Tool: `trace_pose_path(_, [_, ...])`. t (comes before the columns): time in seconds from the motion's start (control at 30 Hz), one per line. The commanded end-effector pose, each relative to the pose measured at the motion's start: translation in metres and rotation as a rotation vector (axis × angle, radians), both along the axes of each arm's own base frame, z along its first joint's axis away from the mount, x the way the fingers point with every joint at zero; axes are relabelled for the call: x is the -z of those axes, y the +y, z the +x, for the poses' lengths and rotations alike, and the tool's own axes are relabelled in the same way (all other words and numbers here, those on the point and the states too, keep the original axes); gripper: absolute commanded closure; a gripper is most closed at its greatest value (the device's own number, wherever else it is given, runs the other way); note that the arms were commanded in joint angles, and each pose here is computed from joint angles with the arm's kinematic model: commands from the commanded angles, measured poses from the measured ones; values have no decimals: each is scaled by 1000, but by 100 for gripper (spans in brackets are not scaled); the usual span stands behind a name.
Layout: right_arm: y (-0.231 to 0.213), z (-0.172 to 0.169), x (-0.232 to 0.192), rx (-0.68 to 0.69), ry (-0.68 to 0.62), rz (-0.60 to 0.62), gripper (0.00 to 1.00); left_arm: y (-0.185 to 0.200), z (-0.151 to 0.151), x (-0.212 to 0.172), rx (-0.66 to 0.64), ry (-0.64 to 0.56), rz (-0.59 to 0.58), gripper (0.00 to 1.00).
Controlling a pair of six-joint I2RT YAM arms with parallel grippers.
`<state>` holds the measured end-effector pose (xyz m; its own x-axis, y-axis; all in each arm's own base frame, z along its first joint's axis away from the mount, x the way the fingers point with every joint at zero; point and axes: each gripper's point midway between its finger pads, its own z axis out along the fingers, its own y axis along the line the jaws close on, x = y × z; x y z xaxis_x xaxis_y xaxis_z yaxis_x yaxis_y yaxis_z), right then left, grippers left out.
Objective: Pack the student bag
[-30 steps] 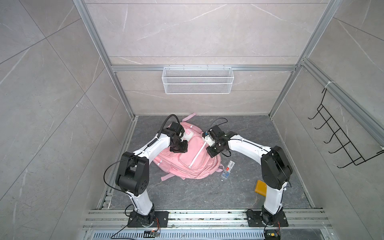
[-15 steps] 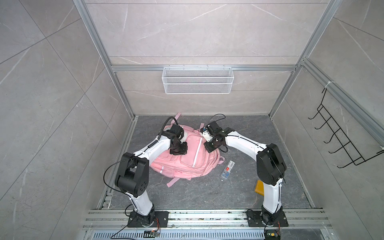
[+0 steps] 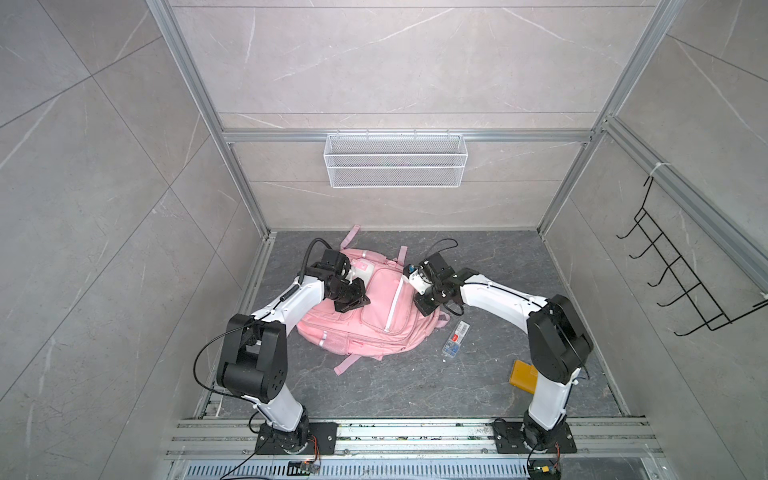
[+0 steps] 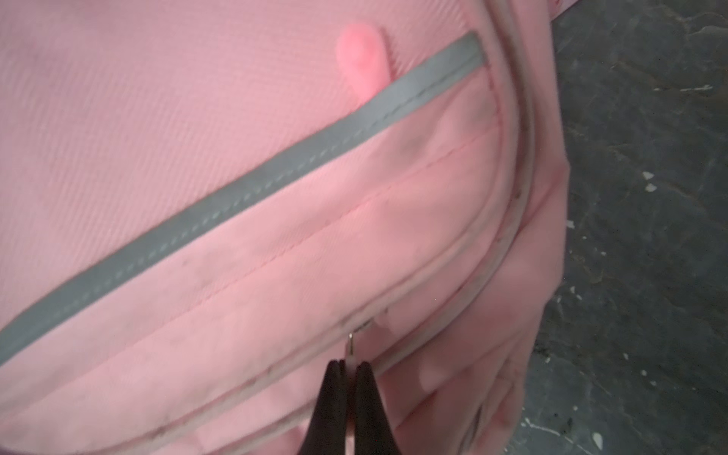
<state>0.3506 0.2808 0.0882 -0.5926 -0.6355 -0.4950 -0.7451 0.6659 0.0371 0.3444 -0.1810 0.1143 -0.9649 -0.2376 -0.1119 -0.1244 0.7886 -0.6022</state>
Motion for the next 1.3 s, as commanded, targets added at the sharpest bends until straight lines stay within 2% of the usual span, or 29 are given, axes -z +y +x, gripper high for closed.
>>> trace_pose_path(0.0, [17,-22,-16,-138,-38,66,100,11,25,-35,-128,-93,-95,100])
trace_pose_path(0.27, [61,-66,-18,-331,-21,75,100,13,37,-43,-222,-96,-167,100])
trace_pose_path(0.5, [89,-69,-24,-305,11,135,100,18,41,-45,-321,-106,-203,100])
trace_pose_path(0.6, [88,-56,-25,-247,-8,117,100,22,36,-41,-360,-101,-204,100])
trace_pose_path(0.7, [78,-38,-24,-170,-15,98,100,29,20,-32,-354,-83,-145,100])
trace_pose_path(0.87, [53,1,-29,-32,-6,142,100,34,-11,-18,-313,-42,-87,100])
trace_pose_path(0.93, [47,14,-31,-15,-4,153,100,35,-28,-12,-294,-8,-57,100])
trace_pose_path(1.0, [47,19,-33,-55,-23,144,100,31,-42,-11,-261,17,-37,100])
trace_pose_path(1.03, [49,20,-34,-90,-34,134,100,31,-48,-13,-242,26,-16,98])
trace_pose_path(1.1, [50,22,-32,-146,-46,99,100,36,-55,-19,-216,22,35,75])
trace_pose_path(1.17, [48,24,-30,-181,-57,60,100,43,-50,-29,-208,-10,75,61])
trace_pose_path(1.2, [48,25,-29,-196,-62,47,100,45,-45,-34,-206,-26,81,56])
trace_pose_path(1.27, [49,25,-28,-231,-68,35,100,46,-32,-38,-203,-19,59,53])
